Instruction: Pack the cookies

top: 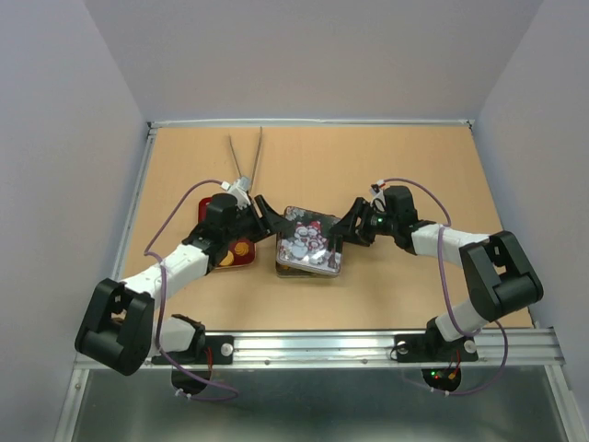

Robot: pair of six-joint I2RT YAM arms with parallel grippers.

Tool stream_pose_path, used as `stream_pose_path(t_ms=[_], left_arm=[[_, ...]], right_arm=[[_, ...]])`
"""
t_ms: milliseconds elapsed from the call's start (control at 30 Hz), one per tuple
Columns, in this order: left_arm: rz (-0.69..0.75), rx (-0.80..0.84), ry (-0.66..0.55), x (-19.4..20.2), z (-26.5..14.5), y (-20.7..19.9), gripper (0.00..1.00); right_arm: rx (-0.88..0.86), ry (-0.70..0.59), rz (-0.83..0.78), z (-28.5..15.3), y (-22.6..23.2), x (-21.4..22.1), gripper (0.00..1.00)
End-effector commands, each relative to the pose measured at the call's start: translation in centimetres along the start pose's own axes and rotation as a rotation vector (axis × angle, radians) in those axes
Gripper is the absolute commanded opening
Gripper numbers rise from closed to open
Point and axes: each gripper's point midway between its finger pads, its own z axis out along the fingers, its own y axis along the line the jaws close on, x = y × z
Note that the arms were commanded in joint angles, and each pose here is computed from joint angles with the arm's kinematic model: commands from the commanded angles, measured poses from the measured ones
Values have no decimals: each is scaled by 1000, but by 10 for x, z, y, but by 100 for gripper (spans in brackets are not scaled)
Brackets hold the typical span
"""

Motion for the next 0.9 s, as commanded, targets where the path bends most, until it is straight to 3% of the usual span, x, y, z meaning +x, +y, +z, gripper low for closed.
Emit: stream_pose_path(t_ms=[0, 233, 867], left_arm=[[32, -1, -48, -5, -11, -2, 64], [1, -123, -23, 9, -11, 31, 64], [-26, -214, -13, 23, -5, 59, 64]], right_arm=[[7, -5, -14, 2, -4, 1, 62], [-11, -19, -20, 1, 5, -6, 62], [-26, -70, -73, -18, 26, -13, 62]])
